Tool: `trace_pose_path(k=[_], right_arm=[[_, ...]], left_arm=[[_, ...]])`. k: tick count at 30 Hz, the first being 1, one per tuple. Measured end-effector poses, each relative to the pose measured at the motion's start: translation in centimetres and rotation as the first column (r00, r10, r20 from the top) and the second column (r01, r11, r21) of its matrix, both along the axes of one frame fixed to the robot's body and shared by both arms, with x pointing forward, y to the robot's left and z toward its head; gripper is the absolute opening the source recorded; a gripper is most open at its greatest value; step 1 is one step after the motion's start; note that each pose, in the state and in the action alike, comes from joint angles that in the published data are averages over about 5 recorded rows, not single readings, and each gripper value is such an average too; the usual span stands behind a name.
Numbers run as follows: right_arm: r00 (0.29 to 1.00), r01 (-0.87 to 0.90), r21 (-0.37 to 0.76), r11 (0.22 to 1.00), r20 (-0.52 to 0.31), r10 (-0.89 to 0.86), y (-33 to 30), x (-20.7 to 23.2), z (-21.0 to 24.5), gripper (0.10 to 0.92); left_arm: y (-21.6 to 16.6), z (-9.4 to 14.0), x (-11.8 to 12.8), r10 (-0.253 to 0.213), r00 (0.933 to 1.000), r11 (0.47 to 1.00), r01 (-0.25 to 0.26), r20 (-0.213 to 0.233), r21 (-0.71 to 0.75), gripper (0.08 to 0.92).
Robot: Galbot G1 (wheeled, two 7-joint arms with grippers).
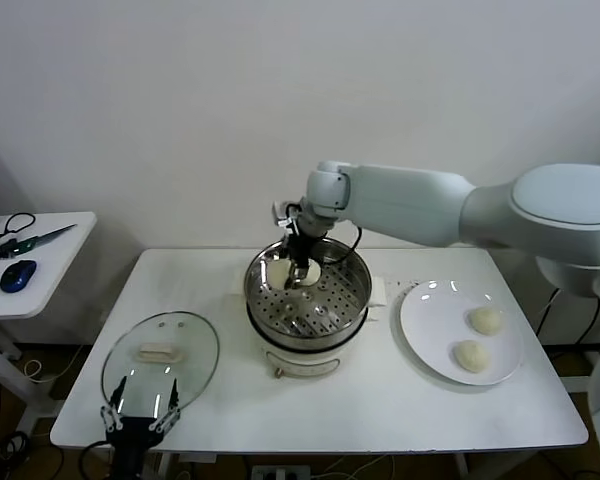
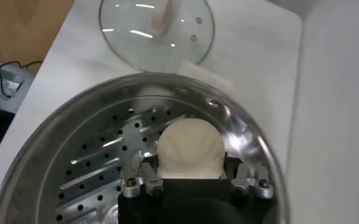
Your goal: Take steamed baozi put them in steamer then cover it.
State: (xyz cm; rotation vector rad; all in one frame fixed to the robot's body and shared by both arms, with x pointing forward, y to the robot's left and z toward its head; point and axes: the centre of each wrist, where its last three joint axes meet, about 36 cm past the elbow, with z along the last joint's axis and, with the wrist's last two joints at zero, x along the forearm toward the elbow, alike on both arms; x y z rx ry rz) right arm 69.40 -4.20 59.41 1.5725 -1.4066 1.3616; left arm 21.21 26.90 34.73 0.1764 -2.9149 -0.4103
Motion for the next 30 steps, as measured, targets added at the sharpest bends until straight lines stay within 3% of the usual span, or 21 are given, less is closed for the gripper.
trace_pose_path(k=[6,13,17,30], right_arm=[[1.000,-0.013,-0.014,1.000,-0.021,0.013,0.8,-0.5,-1.7,0.703],[0.999,-0.025,-0.028,0.999,-0.030,0.024,1.1,-0.9,-2.3,0.813],[0.999,-0.032,-0.028,0.999,-0.033,0.031,1.0,-1.0,-2.1,0.822],[1.000,-0.019,-0.027,0.999,0.010,0.019,-5.5,-0.2,4.9,0.823]], left_arm=[[0.1,-0.1,0.2,0.004,1.0000,1.000,-0.004,0.001,0.000,0.823],[0.0,-0.4,0.3,0.004,1.0000,1.000,-0.004,-0.003,-0.002,0.823],[0.0,-0.5,0.3,0.004,1.0000,1.000,-0.004,-0.004,-0.002,0.823],[0.0,-0.6,0.0,0.000,0.9999,1.000,0.000,-0.014,0.003,0.823]])
